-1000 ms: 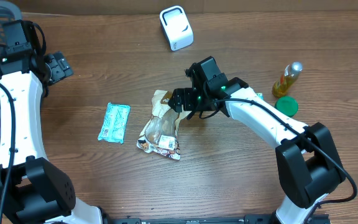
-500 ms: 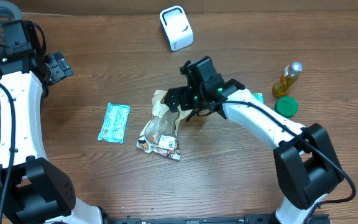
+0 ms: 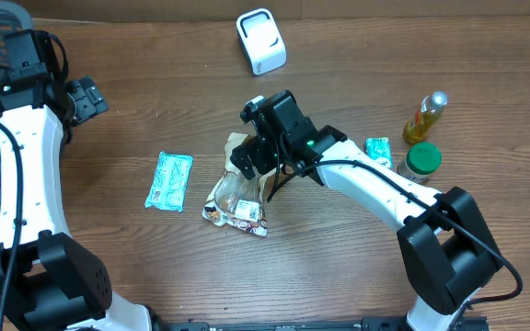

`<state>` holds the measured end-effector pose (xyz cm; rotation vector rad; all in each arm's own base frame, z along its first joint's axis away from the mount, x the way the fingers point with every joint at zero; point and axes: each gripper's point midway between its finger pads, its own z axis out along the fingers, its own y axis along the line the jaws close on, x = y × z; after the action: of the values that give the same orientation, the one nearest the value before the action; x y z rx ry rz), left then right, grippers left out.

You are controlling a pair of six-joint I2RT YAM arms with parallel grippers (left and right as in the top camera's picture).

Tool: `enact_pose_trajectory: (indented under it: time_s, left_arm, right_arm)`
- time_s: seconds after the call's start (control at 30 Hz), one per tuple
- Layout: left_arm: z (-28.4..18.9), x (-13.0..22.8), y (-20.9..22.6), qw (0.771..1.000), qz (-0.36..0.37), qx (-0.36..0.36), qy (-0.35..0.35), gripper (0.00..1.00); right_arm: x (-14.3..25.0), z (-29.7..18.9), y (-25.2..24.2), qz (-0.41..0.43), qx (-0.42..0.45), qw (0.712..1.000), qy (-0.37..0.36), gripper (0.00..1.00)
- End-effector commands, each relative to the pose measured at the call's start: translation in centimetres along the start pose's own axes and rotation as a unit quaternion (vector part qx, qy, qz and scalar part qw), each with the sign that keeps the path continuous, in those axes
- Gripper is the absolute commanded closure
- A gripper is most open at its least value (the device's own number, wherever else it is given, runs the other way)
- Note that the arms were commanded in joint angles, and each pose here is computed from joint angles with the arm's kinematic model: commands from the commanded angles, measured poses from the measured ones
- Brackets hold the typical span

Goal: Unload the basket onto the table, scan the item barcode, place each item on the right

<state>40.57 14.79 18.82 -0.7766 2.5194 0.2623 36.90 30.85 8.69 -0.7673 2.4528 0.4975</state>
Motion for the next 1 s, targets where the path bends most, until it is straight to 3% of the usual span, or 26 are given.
enact_pose_trajectory:
  time_s: [0.0,0.5,0.97]
  left_arm:
    - [-0.8,-0.8,0.0,1.000,0.004,-0.001,-0.015,0.00]
    - [-0.8,-0.8,0.0,1.000,0.004,-0.001,-0.015,0.00]
    - [-0.8,-0.8,0.0,1.000,0.004,-0.001,-0.015,0.00]
  right_arm:
    - [-1.4,-0.7,-0.2,-0.040,0.010,0.999,-0.017,0.00]
    - [3.0,1.5,-2.3,-0.012,0.031,0.997,0.065,0.04]
    - [8.1,-1.1,-5.8,0.107,0.068,0.978,0.167,0.09]
